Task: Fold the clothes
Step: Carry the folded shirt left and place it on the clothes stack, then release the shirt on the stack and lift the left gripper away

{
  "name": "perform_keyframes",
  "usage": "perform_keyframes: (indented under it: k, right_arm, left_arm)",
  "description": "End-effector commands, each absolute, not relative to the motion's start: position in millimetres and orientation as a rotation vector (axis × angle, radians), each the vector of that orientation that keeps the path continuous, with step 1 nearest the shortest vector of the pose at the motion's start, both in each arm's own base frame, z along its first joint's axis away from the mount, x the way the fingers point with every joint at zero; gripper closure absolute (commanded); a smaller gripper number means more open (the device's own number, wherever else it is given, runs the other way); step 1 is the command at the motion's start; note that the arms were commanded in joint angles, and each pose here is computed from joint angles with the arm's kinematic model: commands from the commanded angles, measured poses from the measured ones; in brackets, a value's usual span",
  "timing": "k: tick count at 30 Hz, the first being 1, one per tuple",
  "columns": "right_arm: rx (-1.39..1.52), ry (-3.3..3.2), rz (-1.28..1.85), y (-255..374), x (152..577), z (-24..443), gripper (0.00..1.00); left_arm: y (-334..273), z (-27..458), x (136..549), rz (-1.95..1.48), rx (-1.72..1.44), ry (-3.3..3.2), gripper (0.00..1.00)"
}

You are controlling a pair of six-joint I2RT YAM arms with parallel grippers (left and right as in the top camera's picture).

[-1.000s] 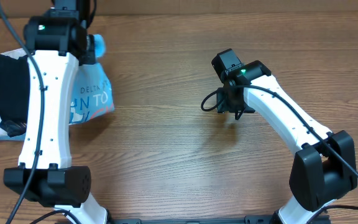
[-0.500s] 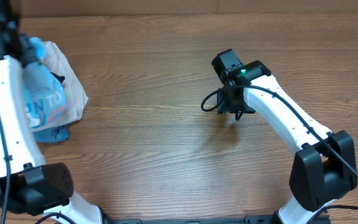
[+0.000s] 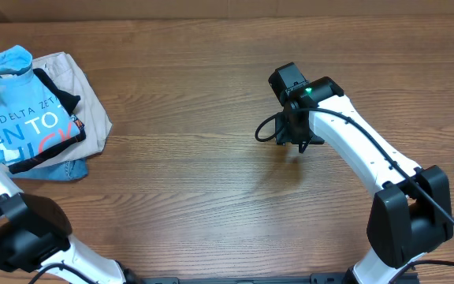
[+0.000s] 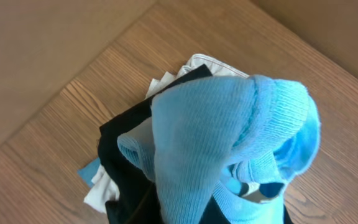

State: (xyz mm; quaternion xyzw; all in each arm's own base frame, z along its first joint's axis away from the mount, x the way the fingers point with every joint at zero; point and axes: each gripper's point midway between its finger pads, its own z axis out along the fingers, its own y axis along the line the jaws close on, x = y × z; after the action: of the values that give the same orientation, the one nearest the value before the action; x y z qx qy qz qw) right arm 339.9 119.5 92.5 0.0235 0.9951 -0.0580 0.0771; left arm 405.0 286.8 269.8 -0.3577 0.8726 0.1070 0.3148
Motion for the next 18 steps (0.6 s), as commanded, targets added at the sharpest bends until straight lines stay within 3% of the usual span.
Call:
perform_keyframes:
  k: [1,13,15,18]
  right_arm:
    - [0.083,2.961,-0.173,119,343,98,0.39]
    - [0.082,2.963,-0.175,118,343,98,0.39]
    - [0.082,2.962,-0.174,118,343,98,0.39]
    - [0.083,2.96,-0.172,119,343,98,0.39]
  left_arm:
    - [297,256,413,0.219,-0.962,2.298,0.96]
    - [321,192,438,0.185,-1.018,2.342,0.95]
    - [324,186,440,0.193,-1.021,2.345,0.87]
    - [328,180,439,0.222,-1.029,2.354,0.57]
